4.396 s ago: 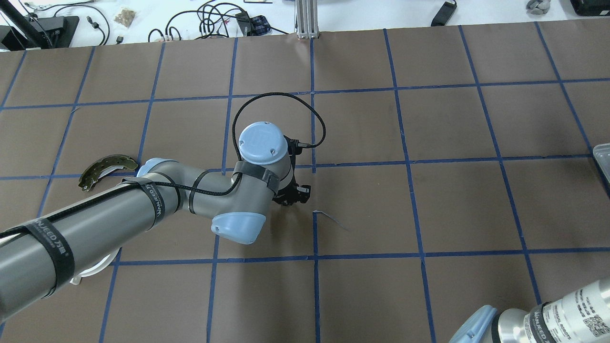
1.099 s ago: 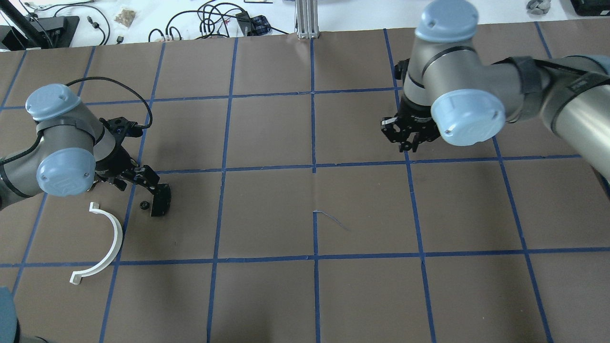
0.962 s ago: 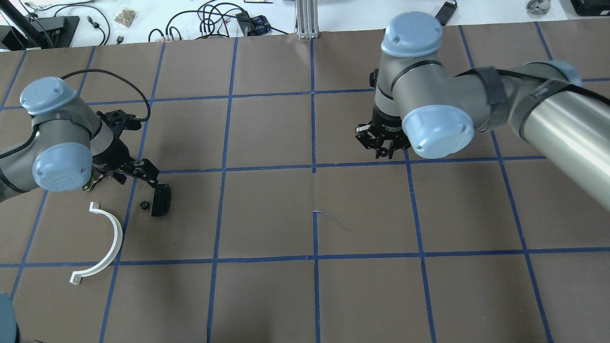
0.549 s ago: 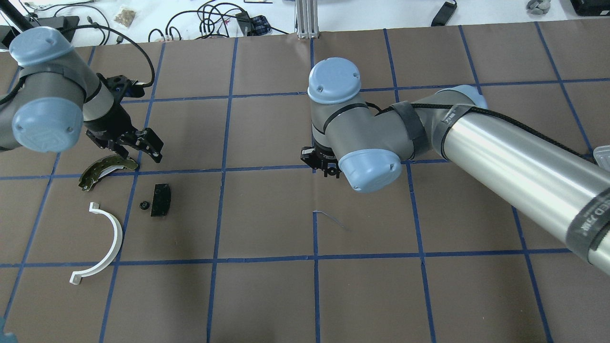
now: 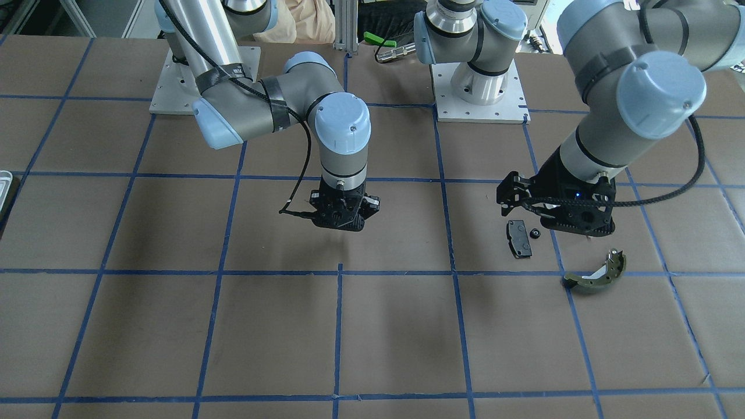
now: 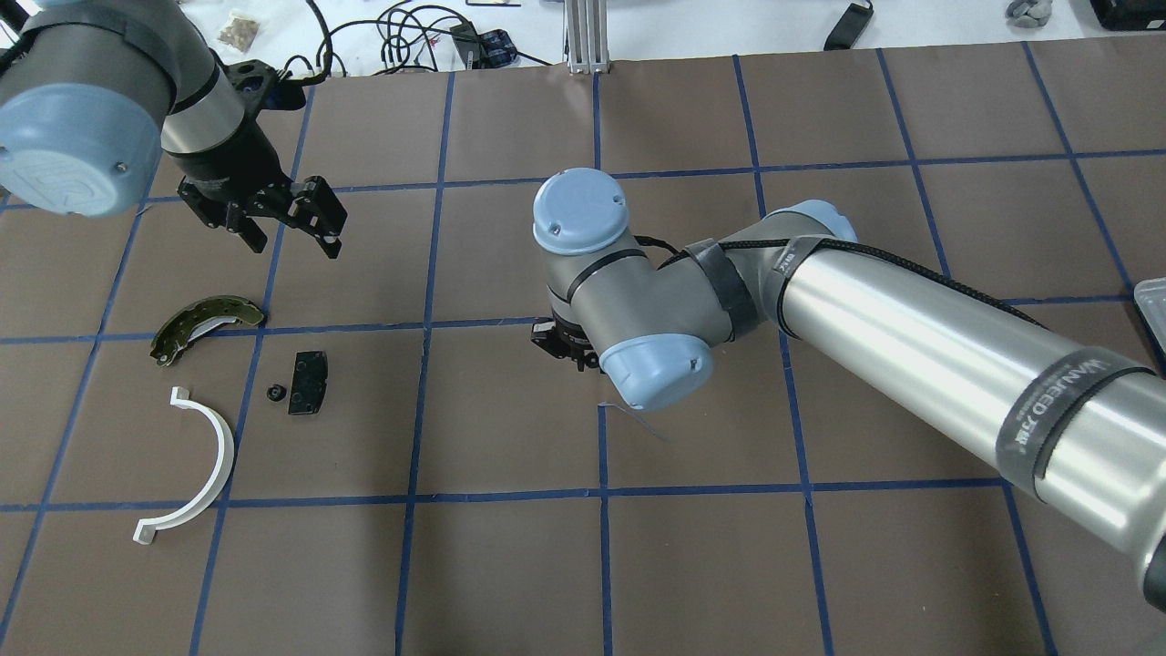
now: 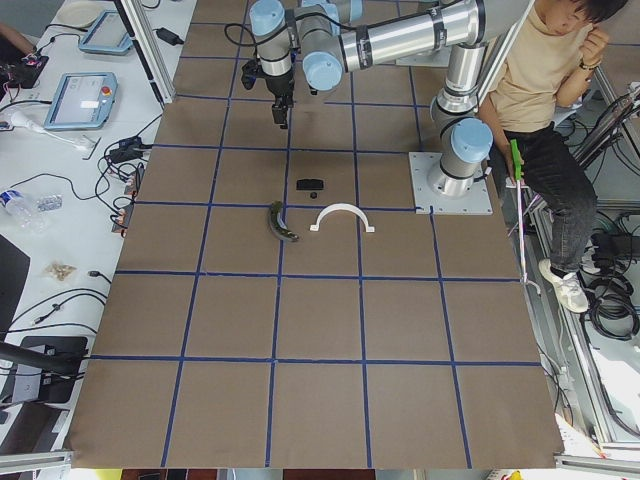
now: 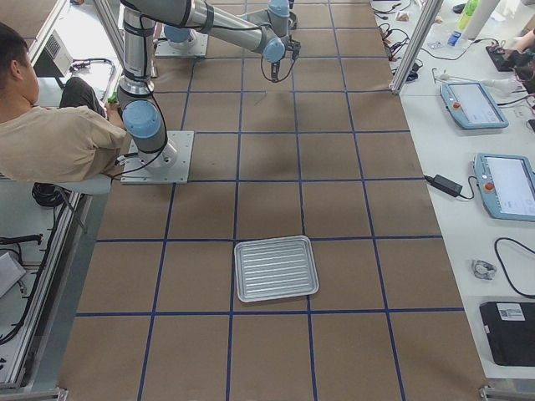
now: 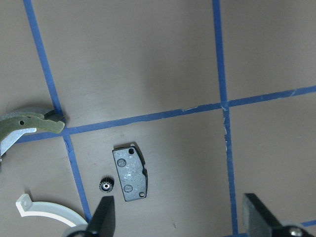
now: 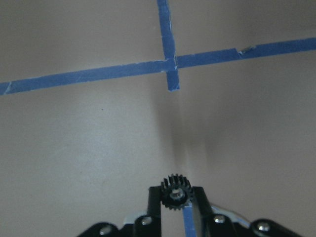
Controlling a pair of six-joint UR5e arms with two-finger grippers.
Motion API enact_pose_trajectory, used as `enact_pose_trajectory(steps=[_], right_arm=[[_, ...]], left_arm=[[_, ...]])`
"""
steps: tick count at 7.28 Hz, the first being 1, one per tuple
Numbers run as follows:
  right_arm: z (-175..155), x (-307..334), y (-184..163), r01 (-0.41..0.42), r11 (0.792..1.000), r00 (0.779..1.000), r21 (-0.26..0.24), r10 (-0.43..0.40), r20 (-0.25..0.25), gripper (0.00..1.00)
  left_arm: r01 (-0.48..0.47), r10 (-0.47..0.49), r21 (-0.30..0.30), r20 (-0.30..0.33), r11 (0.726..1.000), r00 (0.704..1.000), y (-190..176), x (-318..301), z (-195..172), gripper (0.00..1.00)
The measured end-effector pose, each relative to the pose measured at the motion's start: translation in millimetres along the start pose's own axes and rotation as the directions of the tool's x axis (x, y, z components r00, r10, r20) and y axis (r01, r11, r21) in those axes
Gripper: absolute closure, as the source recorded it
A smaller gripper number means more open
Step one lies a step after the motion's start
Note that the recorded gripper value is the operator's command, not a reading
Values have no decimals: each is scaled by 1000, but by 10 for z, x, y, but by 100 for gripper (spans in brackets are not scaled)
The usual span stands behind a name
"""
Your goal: Place bearing gear from tray to pile
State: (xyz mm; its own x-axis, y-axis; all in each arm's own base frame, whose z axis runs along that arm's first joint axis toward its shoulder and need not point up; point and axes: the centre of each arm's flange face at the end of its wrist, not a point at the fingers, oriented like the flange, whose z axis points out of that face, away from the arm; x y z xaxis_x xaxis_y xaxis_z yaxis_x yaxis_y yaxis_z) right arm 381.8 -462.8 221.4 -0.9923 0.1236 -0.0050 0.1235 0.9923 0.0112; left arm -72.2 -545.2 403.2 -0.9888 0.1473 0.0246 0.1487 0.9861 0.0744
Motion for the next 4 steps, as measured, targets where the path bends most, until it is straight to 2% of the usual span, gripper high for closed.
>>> enact_pose_trajectory(steps=[1, 3, 4], right_arm=[[69, -19, 23, -2, 1000, 1000, -3, 2, -2, 0], [43, 17, -29, -6, 1000, 1000, 20, 6, 3, 0], [-50, 164, -189, -9, 999, 1000, 46, 9, -1, 0]], left_arm=[[17, -17, 12, 3, 1000, 1000, 147, 162, -201, 0], [42, -43, 57, 11, 997, 999, 422, 440, -542, 0], [55, -56, 57, 11, 997, 998, 528, 631, -620, 0]])
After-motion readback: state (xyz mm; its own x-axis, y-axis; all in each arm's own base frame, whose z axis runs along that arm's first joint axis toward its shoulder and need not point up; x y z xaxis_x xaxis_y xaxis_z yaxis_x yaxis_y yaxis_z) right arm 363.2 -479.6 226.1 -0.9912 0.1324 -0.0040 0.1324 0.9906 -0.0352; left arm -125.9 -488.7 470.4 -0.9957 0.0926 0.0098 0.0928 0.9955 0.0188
